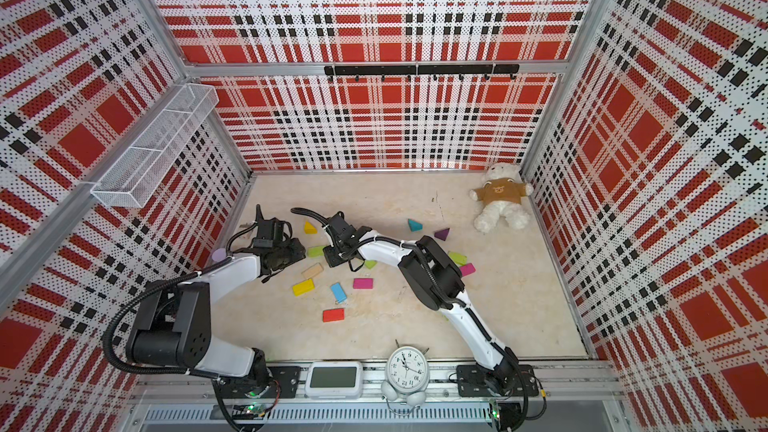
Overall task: Assemble a carrot with building blocks
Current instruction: Assemble the building block at the center of the board.
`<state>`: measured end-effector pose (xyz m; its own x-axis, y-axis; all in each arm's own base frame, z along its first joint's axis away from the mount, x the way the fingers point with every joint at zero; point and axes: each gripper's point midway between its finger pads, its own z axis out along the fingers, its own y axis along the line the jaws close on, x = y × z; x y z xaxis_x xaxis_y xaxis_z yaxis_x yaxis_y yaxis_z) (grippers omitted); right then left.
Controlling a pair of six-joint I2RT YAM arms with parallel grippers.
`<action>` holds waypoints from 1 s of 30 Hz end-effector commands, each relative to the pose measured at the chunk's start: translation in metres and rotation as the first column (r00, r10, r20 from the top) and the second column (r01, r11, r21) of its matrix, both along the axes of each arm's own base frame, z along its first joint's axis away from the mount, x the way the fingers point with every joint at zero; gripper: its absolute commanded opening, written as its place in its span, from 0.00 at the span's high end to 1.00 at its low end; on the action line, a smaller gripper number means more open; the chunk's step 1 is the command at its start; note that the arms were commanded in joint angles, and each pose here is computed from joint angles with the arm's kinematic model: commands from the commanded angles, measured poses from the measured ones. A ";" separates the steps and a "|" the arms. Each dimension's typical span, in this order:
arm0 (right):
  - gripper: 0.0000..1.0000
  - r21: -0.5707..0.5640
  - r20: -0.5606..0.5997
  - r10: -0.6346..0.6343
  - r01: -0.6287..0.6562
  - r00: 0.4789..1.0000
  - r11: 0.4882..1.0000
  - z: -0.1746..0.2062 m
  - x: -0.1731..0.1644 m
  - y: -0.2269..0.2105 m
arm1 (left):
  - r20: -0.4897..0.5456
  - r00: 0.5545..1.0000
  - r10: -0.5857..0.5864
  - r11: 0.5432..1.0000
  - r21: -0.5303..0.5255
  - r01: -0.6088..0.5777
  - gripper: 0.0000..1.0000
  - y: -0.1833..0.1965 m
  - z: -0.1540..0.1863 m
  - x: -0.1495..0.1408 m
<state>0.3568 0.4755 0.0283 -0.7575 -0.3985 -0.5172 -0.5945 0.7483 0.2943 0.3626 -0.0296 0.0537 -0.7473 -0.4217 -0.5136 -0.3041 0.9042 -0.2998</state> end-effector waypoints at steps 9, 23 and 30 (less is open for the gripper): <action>0.63 0.196 0.029 -0.066 0.059 0.997 0.979 0.079 0.006 -0.019 | -0.006 0.999 -0.049 0.999 -0.013 0.049 0.60 -0.017 -0.005 0.003; 0.74 0.105 0.036 -0.138 0.134 0.990 0.985 0.047 0.047 -0.039 | -0.018 0.998 -0.058 0.998 -0.012 0.058 0.63 -0.023 -0.010 0.009; 0.69 0.092 0.017 -0.134 0.132 0.991 0.987 0.033 0.049 -0.036 | 0.028 0.995 -0.091 0.995 -0.034 0.092 0.62 -0.030 -0.001 0.016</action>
